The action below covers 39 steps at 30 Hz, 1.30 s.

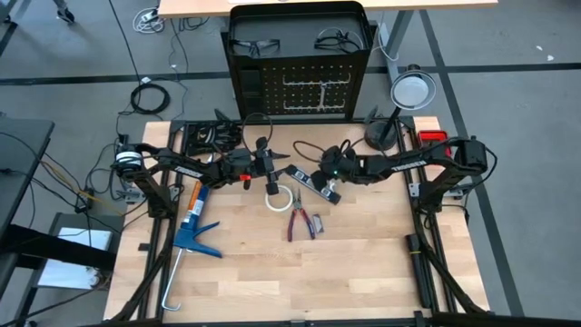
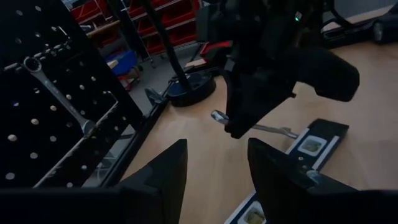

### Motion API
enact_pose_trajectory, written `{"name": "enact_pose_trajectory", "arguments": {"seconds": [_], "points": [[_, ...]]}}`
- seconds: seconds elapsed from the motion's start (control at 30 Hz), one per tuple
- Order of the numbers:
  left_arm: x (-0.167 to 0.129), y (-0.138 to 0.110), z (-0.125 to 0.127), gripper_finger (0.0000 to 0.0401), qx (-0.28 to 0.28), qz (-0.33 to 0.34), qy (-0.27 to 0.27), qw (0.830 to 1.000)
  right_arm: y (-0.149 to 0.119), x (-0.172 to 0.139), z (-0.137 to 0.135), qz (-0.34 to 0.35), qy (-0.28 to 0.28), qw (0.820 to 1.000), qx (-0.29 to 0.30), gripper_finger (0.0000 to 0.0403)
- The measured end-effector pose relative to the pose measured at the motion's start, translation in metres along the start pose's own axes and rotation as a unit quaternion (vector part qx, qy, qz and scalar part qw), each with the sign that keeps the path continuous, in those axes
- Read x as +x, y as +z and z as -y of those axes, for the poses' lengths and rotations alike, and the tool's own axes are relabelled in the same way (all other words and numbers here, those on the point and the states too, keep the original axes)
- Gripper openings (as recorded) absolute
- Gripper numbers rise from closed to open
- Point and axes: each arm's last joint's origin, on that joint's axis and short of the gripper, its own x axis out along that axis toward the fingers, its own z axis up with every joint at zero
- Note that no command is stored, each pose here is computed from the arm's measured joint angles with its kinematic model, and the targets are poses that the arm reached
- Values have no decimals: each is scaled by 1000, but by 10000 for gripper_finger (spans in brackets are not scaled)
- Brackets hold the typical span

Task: Hang tools onto peg board
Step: Unhang the right silver wrench from the black peg board, then unhang the silver wrench from the black peg board

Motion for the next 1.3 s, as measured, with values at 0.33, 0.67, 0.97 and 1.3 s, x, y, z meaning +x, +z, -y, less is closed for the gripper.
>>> {"name": "enact_pose_trajectory", "arguments": {"seconds": [0.33, 0.67, 0.97, 1.3], "points": [[0, 0, 0, 172, -16, -1, -2, 1000, -9, -7, -13, -7, 25, 1000, 8, 76], [0, 0, 0, 172, -16, 1, 1, 1000, -10, -7, -14, -13, 31, 999, 5, 120], [0, 0, 0, 172, -16, 2, 1, 1000, 4, -9, -21, 74, 37, 996, -14, 157], [0, 1, -1, 172, -16, 6, 3, 1000, 53, -3, -4, 273, -86, 955, -84, 154]]}}
